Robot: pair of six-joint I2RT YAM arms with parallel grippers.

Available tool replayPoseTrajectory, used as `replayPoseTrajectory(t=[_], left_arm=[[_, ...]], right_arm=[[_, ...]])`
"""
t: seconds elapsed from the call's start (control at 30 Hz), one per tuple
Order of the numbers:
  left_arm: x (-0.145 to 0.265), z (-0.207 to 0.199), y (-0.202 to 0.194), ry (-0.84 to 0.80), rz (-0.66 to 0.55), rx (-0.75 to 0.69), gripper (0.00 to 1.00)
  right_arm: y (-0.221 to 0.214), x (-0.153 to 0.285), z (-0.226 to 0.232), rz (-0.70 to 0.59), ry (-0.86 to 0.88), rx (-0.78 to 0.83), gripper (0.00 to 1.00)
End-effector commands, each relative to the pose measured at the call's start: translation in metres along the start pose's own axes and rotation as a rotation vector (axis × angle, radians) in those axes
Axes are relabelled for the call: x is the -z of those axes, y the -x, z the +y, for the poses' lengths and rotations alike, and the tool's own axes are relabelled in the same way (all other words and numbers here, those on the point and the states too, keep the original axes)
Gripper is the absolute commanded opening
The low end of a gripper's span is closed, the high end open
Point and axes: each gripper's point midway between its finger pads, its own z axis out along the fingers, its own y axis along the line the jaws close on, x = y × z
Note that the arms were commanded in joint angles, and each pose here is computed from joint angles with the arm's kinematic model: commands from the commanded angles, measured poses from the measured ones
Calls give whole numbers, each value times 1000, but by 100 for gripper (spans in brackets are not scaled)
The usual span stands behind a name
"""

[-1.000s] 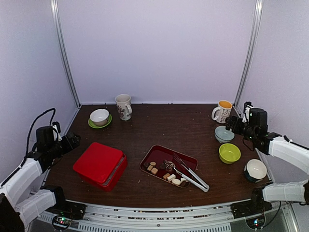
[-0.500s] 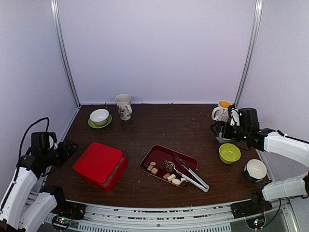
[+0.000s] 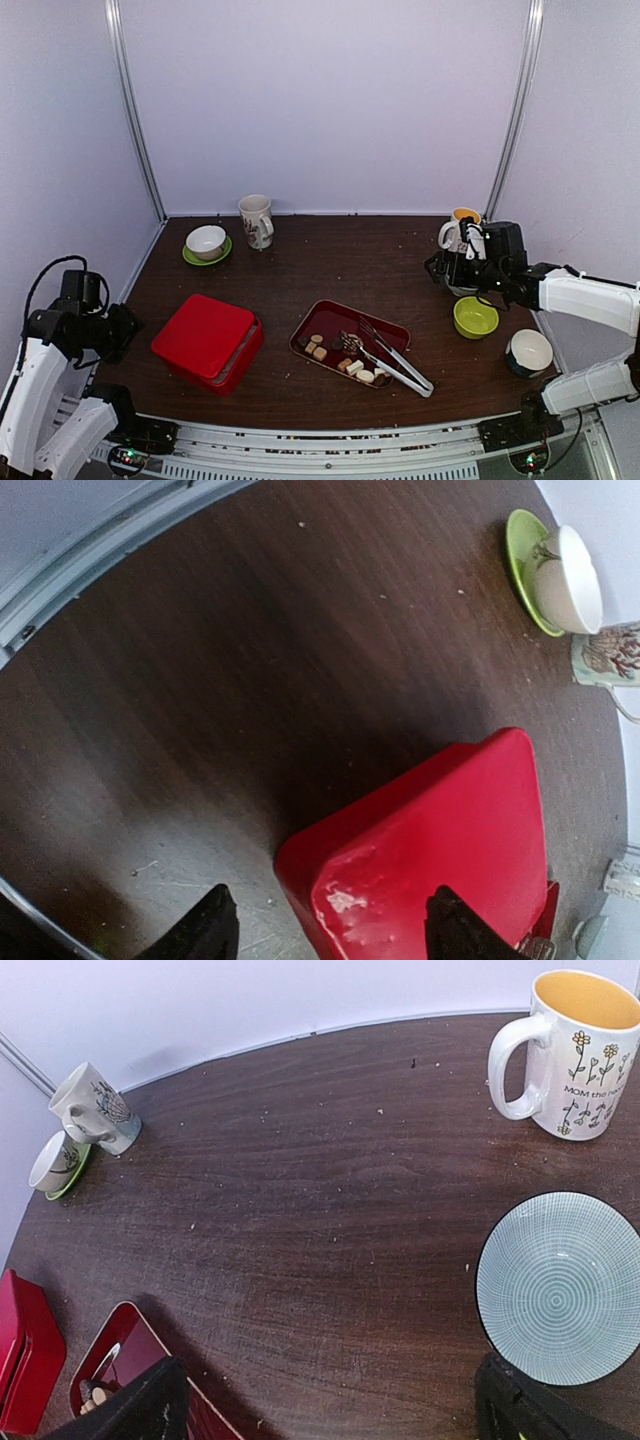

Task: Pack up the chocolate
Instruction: Move the packing box to the center of the board.

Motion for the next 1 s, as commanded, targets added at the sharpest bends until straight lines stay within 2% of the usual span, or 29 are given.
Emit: replayPoseTrajectory(t=[0.0, 0.1, 0.23, 0.43, 0.57, 0.97], left_arm=[[3, 24, -1, 149, 11, 37, 44], [-1, 28, -5, 159, 25, 44, 0], [-3, 34, -9, 182, 44, 17, 0], [-15, 44, -20, 276, 149, -30, 0], [-26, 42, -35, 274, 234, -55, 0], [-47, 13, -72, 150, 319, -22, 0]], right_arm=[[15, 1, 3, -57, -5, 8, 100], [18, 2, 3, -68, -4, 9, 100], [20, 3, 4, -79, -2, 1, 100], [23, 5, 6, -87, 5, 0, 100], [24, 10, 5, -97, 3, 0, 100], [24, 14, 8, -108, 23, -14, 100]])
